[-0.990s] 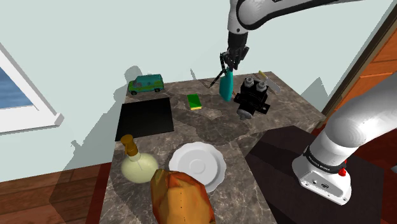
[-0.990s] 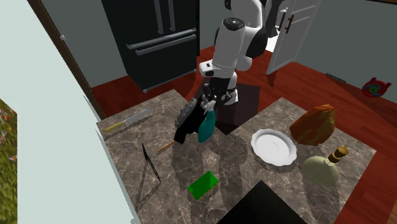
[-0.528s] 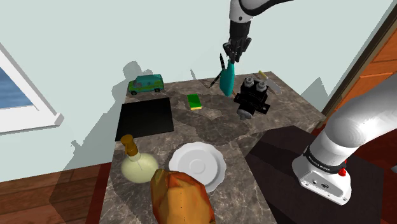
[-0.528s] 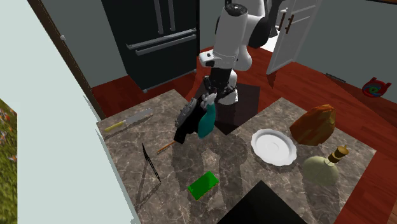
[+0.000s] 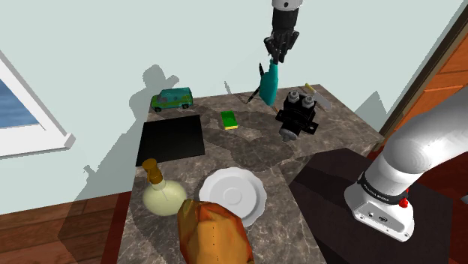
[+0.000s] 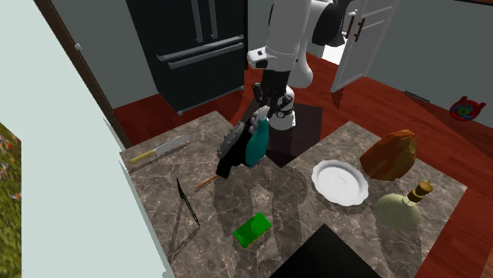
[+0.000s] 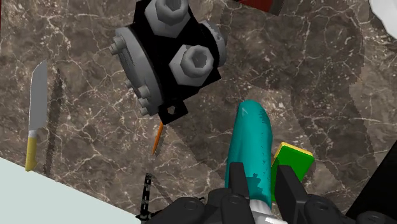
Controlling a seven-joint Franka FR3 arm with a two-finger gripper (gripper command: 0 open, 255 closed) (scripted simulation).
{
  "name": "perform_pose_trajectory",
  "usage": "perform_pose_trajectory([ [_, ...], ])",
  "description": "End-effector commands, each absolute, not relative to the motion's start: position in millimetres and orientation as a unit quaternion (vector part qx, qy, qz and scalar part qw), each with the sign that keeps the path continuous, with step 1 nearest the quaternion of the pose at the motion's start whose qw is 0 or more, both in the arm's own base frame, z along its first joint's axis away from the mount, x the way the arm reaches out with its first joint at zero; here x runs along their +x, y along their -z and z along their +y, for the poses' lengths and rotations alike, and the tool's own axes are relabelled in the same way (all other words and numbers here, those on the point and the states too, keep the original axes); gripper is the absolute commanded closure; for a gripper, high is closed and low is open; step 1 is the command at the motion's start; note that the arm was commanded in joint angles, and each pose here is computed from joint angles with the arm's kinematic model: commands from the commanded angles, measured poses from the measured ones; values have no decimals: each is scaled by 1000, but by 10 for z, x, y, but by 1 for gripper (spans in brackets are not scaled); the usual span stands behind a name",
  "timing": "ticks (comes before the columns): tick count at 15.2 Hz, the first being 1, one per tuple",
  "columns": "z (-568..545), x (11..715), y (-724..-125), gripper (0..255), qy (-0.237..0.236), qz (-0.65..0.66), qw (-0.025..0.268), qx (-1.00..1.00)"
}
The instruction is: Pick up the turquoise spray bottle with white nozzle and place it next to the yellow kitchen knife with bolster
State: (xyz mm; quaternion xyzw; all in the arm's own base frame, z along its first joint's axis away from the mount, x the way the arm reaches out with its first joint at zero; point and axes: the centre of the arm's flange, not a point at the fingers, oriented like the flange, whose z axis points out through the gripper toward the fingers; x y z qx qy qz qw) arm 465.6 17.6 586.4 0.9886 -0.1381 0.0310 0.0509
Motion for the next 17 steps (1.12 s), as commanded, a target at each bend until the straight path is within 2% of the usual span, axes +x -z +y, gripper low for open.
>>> perform_pose_trajectory([
  [1,174,4657,-5973,255,-31,-138,51,989],
  [17,174,4657,-6818,255,-31,-138,51,989],
])
